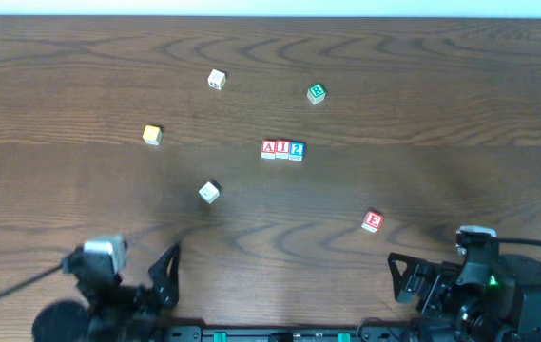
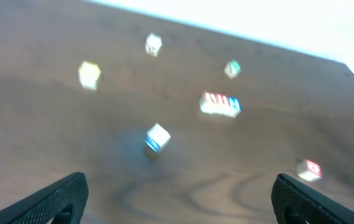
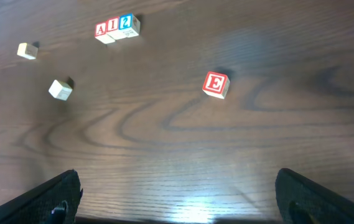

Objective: Spell out Ai2

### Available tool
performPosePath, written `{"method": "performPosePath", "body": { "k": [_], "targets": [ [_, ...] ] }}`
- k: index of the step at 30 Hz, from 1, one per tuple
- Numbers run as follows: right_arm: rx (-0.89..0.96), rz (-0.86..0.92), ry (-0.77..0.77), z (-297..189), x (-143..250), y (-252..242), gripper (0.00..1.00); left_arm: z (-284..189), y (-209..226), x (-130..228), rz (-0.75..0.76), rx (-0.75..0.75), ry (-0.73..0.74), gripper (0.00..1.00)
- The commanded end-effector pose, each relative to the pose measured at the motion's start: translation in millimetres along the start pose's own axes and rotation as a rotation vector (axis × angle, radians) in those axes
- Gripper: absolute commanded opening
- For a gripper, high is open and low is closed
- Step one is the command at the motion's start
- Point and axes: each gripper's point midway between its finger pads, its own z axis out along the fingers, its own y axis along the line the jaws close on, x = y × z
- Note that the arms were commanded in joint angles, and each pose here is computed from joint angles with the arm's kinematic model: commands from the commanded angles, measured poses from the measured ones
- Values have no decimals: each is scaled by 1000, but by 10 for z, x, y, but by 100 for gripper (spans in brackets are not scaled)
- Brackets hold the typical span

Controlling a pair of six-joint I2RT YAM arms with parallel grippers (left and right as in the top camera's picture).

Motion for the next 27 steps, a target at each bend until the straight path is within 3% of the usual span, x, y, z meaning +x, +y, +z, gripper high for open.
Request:
{"method": "performPosePath", "body": {
  "k": [1,4,14,27],
  "targets": [
    [-7,4,4,3,17,9,99,-30,138,30,178,-69,-45,95],
    [-7,5,4,3,17,9,99,40,193,181,232,-75,-22,95],
    [-7,4,4,3,17,9,99,540,393,673,194,-89,106,95],
    [-7,4,4,3,17,9,99,1063,628,1174,17,-122,155,95]
  ]
}}
